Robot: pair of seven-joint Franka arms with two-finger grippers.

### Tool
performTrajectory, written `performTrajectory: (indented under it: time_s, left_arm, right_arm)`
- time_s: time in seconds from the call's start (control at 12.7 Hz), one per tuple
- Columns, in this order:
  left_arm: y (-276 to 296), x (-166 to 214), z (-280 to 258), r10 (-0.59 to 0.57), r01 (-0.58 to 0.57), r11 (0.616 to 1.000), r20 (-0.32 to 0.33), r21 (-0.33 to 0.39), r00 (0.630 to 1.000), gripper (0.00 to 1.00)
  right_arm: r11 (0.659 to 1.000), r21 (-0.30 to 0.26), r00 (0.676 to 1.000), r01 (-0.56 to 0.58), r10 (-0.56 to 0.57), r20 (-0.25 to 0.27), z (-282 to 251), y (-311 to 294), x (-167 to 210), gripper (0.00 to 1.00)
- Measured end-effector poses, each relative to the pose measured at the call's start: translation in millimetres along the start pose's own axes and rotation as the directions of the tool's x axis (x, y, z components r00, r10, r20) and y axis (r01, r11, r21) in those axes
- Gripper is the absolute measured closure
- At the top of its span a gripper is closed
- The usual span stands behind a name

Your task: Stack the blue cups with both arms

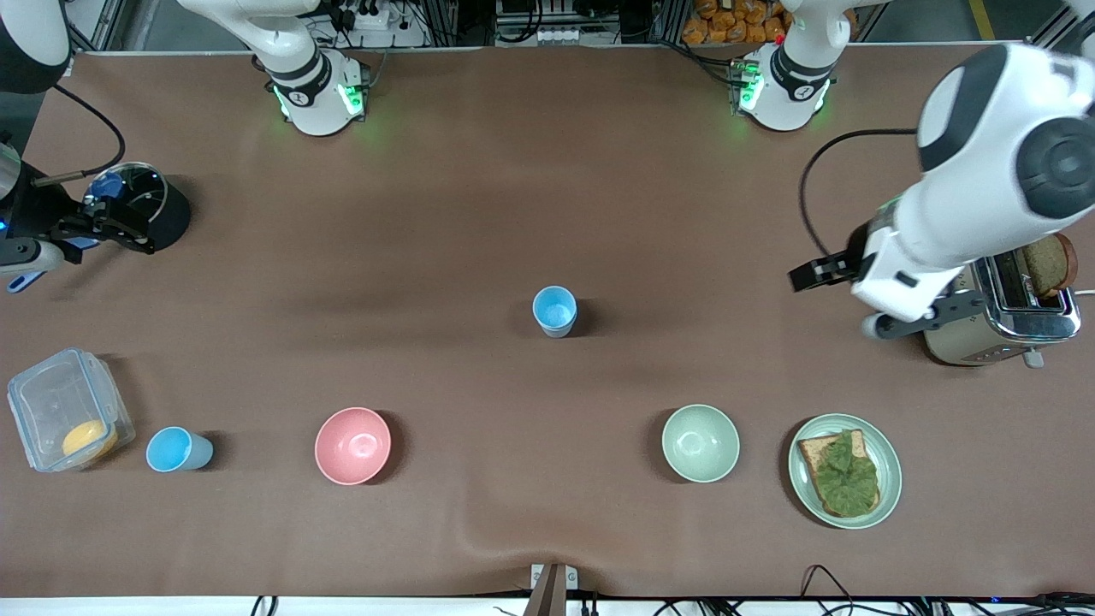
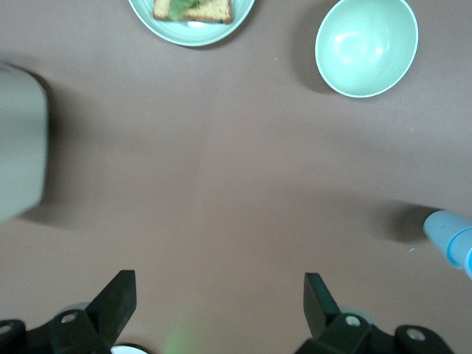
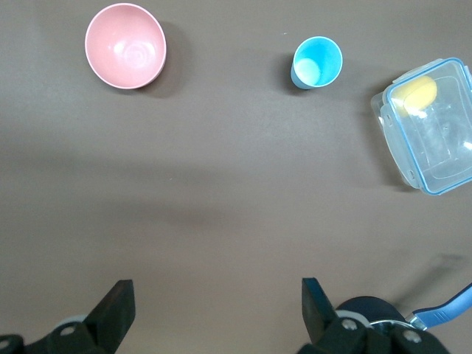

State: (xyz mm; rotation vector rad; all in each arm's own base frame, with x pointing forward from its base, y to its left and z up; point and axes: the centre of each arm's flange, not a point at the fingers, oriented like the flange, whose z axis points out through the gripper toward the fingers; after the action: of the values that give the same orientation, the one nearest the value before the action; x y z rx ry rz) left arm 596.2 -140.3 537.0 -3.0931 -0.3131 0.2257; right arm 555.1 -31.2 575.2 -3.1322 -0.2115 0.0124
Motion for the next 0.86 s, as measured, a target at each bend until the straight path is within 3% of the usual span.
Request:
performTrajectory:
  time_s: [0.47, 0.86]
  left_arm:
    - [-45.6, 2.1, -26.0, 0.198, -0.198, 0.980, -0.046, 0.006, 0.979, 0.00]
    - [-81.0, -2.5, -52.9, 0.208, -0.211, 0.977, -0.087, -0.031, 0.974, 0.00]
  right_arm:
    - [1.000, 0.000, 1.000, 0.000, 0.000, 0.000, -0.1, -0.2, 0.0, 0.00]
    - [1.000, 0.000, 1.000, 0.000, 0.000, 0.001, -0.2, -0.2, 0.0, 0.00]
